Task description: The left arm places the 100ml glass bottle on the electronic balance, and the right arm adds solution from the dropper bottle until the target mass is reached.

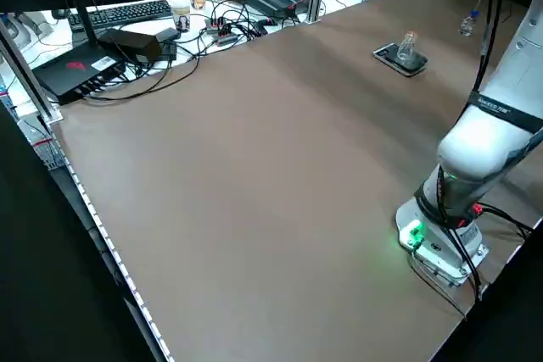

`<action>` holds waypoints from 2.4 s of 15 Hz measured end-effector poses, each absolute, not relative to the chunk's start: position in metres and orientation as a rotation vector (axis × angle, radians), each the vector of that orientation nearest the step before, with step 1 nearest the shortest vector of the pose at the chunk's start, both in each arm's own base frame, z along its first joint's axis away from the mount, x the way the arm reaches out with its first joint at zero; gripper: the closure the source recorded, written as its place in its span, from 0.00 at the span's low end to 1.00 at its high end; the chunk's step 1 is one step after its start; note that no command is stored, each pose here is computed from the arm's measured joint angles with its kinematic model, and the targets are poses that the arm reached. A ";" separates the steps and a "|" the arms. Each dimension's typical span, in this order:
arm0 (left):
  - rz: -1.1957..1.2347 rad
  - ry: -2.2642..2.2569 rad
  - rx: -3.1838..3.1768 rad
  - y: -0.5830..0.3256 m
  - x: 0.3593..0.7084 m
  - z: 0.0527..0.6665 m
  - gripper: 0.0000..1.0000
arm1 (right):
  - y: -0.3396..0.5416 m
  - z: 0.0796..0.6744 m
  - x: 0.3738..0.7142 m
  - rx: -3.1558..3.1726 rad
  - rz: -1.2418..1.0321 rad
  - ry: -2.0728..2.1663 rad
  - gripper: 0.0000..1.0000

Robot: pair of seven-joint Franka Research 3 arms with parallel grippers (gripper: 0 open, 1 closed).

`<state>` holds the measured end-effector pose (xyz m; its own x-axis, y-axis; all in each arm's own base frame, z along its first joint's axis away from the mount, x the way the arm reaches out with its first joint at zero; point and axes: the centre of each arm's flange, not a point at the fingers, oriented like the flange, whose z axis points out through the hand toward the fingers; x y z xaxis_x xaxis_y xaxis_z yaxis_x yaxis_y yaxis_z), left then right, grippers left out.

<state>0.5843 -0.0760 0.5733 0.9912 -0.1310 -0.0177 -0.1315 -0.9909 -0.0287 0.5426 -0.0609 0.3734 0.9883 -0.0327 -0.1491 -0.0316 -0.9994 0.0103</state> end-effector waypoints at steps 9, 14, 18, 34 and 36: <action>0.025 0.204 -3.105 -0.076 0.584 0.573 0.00 | -0.063 0.372 0.542 3.124 -0.238 -0.056 0.96; 0.025 0.204 -3.105 -0.076 0.584 0.573 0.00 | -0.063 0.367 0.544 3.125 -0.224 -0.056 0.96; 0.025 0.204 -3.105 -0.076 0.584 0.573 0.00 | -0.063 0.367 0.545 3.125 -0.216 -0.055 0.94; 0.041 0.205 -3.104 -0.076 0.586 0.567 0.00 | -0.062 0.364 0.539 3.122 -0.300 -0.054 0.94; 0.041 0.205 -3.104 -0.076 0.586 0.567 0.00 | -0.062 0.365 0.539 3.122 -0.308 -0.054 0.95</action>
<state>0.5865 -0.0764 0.5671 0.9909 -0.1313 -0.0285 -0.1321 -0.9908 -0.0284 0.5390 -0.0621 0.3651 0.9801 -0.0347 -0.1955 -0.0338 -0.9994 0.0076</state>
